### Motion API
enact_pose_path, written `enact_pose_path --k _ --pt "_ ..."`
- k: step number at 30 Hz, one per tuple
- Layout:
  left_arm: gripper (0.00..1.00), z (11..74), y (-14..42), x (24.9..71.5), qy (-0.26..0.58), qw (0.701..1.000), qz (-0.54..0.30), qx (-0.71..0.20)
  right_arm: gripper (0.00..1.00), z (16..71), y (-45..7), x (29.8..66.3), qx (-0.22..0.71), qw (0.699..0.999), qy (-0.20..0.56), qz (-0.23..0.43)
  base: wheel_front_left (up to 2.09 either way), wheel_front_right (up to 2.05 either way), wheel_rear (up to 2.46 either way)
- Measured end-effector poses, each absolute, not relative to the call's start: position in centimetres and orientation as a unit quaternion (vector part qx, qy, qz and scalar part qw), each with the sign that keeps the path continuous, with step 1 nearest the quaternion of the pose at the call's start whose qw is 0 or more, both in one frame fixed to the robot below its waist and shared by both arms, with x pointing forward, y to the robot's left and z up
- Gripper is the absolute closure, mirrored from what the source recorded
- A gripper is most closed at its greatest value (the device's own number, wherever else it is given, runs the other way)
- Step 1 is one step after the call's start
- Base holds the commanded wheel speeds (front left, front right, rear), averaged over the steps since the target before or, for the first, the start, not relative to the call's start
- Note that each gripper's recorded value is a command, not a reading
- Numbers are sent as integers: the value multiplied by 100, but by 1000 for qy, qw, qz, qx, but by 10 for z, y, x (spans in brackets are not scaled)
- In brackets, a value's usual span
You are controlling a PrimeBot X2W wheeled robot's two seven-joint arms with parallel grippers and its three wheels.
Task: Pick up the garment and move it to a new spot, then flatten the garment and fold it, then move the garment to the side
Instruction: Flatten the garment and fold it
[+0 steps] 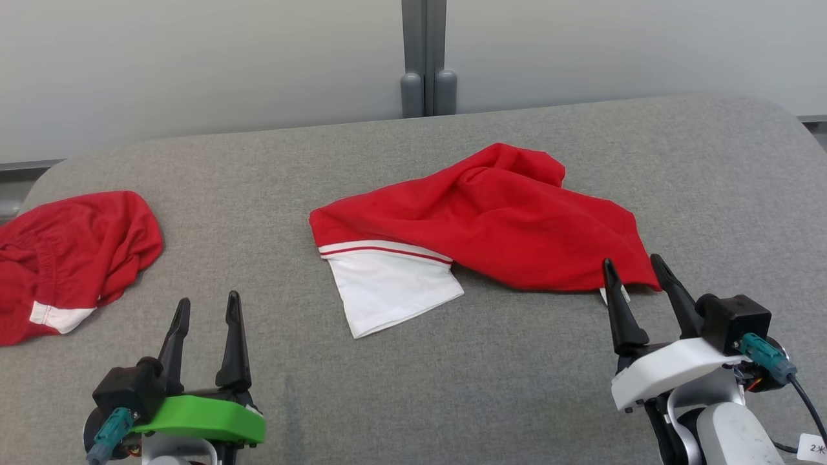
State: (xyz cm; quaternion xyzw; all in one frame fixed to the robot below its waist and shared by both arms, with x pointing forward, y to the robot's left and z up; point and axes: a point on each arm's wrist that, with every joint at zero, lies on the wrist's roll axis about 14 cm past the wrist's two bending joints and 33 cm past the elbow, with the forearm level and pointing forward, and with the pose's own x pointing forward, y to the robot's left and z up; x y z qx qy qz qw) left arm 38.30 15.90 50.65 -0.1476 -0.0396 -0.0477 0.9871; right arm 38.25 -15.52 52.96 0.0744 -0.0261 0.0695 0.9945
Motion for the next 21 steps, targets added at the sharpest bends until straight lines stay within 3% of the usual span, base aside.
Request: enact_pose_path --k 12,21 --pt "0 494 157 381 -21 988 -49 -148 0 520 -154 382 73 995 -4 71 0 0 0" --pt "0 451 95 397 96 976 -139 -138 0 496 -179 400 57 994 81 47 0 0 0"
